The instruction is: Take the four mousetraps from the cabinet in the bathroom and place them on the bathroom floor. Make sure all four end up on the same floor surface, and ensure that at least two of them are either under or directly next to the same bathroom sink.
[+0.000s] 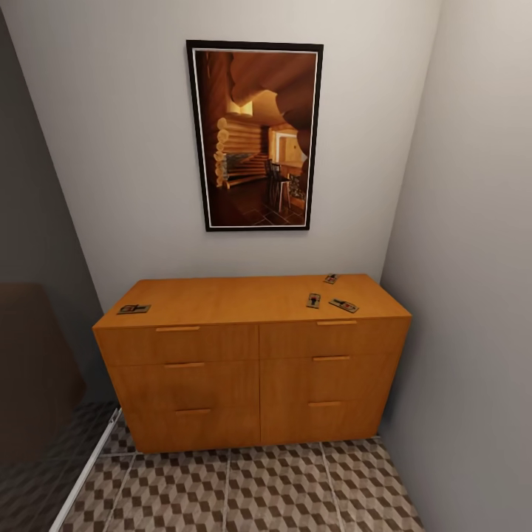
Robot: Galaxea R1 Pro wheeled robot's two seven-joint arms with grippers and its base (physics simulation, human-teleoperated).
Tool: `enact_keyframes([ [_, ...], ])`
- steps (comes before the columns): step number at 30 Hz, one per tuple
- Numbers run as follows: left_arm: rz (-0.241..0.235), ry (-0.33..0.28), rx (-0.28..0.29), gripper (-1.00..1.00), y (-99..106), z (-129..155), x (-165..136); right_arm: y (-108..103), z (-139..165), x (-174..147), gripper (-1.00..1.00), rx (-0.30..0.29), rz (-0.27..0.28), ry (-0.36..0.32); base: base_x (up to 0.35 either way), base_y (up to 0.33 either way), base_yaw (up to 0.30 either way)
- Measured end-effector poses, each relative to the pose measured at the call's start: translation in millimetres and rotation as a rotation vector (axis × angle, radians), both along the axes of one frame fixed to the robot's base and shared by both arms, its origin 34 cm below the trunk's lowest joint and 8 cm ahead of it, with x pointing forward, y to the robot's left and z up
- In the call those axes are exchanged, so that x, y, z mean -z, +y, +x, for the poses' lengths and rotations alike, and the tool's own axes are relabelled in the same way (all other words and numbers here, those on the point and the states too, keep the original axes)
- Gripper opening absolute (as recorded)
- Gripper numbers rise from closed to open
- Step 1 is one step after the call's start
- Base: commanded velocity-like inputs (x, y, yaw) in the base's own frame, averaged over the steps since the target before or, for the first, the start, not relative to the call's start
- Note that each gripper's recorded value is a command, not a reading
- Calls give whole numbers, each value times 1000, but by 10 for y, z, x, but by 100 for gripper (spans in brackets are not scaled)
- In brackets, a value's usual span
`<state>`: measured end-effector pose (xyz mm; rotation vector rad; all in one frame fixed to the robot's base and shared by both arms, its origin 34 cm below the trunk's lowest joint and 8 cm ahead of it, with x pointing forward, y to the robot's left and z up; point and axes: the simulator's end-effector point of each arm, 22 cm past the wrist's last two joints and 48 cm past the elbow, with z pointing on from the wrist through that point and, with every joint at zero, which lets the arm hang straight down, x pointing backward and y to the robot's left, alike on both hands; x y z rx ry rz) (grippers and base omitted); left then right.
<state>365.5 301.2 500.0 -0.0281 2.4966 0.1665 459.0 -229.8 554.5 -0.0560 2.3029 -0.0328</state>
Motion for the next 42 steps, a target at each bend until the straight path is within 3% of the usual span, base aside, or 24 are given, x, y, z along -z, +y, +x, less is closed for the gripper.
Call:
enact_keyframes([
  [27, -1, 14, 1, 100, -6, -58, 31, -1, 1, -1, 100, 1, 0, 0, 0, 0, 0],
  [36, -12, 71, 1, 100, -103, -293, 151, -23, -14, 12, 100, 3, -2, 3, 0, 0, 0],
  [42, -10, 189, -1, 100, -102, -816, 347, -54, 12, -10, 100, 8, -9, -4, 0, 0, 0],
])
